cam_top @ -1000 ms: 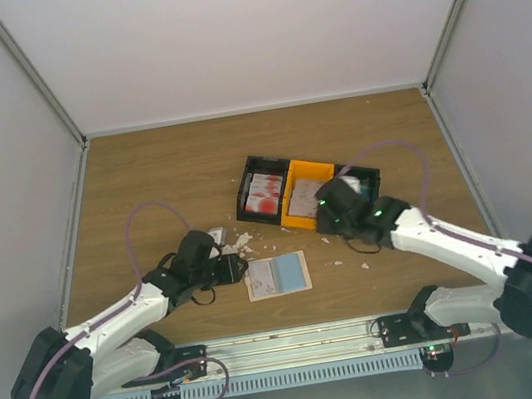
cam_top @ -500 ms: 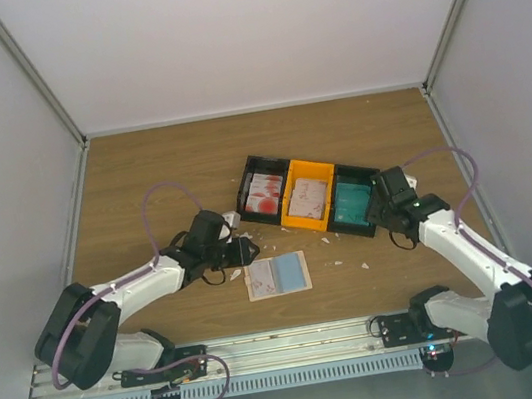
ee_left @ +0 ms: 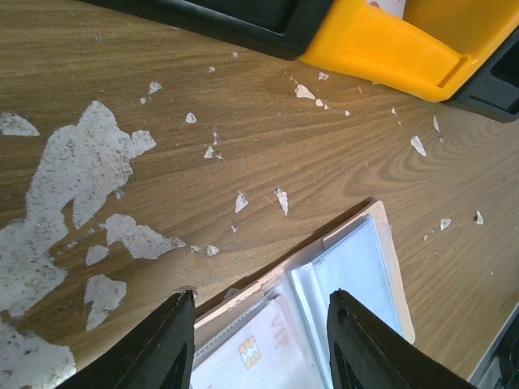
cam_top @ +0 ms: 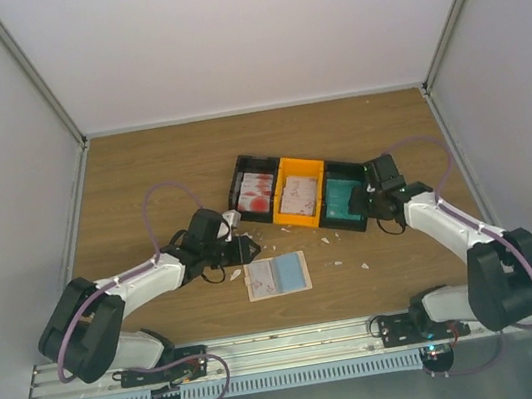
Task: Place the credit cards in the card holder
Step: Adjust the storage box at the center of the board.
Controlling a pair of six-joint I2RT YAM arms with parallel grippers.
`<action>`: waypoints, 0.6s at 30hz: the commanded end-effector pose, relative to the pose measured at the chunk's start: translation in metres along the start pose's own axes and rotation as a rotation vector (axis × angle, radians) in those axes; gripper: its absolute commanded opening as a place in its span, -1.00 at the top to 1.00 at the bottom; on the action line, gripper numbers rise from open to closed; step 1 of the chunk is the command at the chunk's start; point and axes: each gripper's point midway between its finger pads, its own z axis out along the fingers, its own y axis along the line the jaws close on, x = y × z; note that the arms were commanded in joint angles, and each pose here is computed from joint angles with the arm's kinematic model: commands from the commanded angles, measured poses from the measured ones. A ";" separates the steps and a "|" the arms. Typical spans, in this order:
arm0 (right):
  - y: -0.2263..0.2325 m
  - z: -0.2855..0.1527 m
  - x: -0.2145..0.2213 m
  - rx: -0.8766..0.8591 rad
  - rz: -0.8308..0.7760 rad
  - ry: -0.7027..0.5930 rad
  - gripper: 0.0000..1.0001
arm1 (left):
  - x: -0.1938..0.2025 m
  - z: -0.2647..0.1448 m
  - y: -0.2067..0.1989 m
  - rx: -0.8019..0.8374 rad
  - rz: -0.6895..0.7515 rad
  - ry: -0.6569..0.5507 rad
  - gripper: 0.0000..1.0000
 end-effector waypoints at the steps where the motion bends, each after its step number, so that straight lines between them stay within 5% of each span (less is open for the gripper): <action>1: 0.052 -0.005 -0.018 -0.229 -0.072 -0.012 -0.16 | -0.015 -0.003 -0.006 0.030 0.033 -0.047 0.05; 5: 0.071 -0.006 -0.015 -0.279 -0.121 0.018 -0.16 | -0.024 -0.003 -0.015 0.070 0.031 -0.051 0.08; 14: 0.023 -0.022 -0.051 0.069 -0.186 -0.081 -0.30 | -0.042 0.003 -0.035 0.158 0.039 -0.075 0.10; 18: 0.053 -0.032 -0.080 -0.012 -0.305 -0.118 -0.30 | -0.046 0.009 -0.037 0.164 0.037 -0.080 0.10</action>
